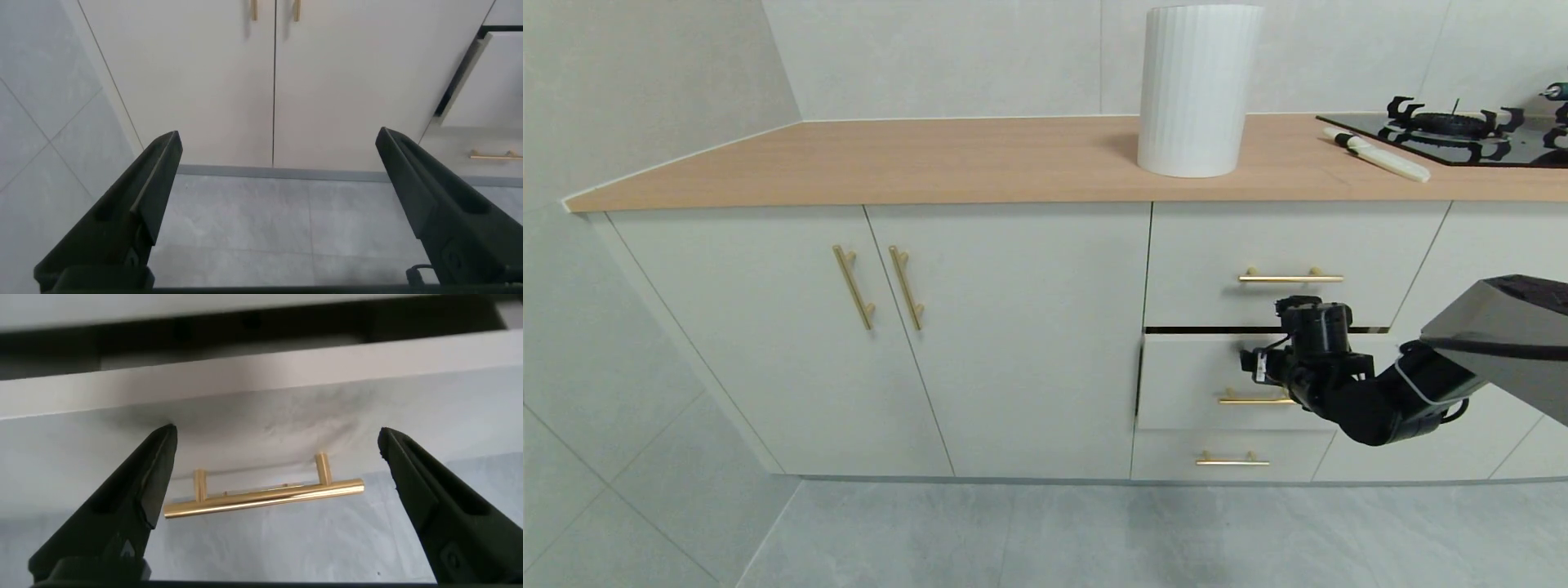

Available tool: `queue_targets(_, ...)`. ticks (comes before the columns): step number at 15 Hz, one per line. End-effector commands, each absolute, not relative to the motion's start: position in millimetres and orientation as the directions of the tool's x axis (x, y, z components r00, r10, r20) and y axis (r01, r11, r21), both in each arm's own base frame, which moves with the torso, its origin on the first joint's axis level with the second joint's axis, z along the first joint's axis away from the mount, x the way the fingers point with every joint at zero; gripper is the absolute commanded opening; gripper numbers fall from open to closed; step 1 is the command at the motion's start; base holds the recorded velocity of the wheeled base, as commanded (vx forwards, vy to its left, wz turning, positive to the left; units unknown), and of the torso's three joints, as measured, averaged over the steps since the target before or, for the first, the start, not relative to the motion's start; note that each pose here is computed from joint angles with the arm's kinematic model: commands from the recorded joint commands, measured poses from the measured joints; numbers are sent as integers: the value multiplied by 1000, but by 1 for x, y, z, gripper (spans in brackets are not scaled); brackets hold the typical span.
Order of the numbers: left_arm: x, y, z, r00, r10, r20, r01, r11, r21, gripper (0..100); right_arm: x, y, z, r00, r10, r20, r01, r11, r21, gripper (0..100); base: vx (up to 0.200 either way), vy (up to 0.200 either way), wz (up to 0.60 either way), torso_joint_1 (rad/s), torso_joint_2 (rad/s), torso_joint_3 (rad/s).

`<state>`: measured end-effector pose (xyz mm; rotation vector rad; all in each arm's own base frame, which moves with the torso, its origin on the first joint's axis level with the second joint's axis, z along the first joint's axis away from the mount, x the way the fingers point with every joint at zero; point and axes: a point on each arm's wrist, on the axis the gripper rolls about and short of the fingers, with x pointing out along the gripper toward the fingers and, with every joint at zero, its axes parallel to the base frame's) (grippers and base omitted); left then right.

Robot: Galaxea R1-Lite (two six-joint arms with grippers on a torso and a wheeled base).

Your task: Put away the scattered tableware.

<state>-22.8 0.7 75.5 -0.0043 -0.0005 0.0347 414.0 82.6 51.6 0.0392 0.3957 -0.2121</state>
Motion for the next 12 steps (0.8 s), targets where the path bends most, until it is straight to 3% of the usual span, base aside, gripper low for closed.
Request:
queue_targets(1,-23,1,75,999,35,0,-35,999,-5,100,417,81,47,897,-203,-392,218,976,-6,100,0,0,0,0,0,0)
queue_targets(12,-23,1,75,999,35,0,-35,999,-5,100,437,81,48,909,-240,-341,279,958,70,100,0,0,0,0,0,0)
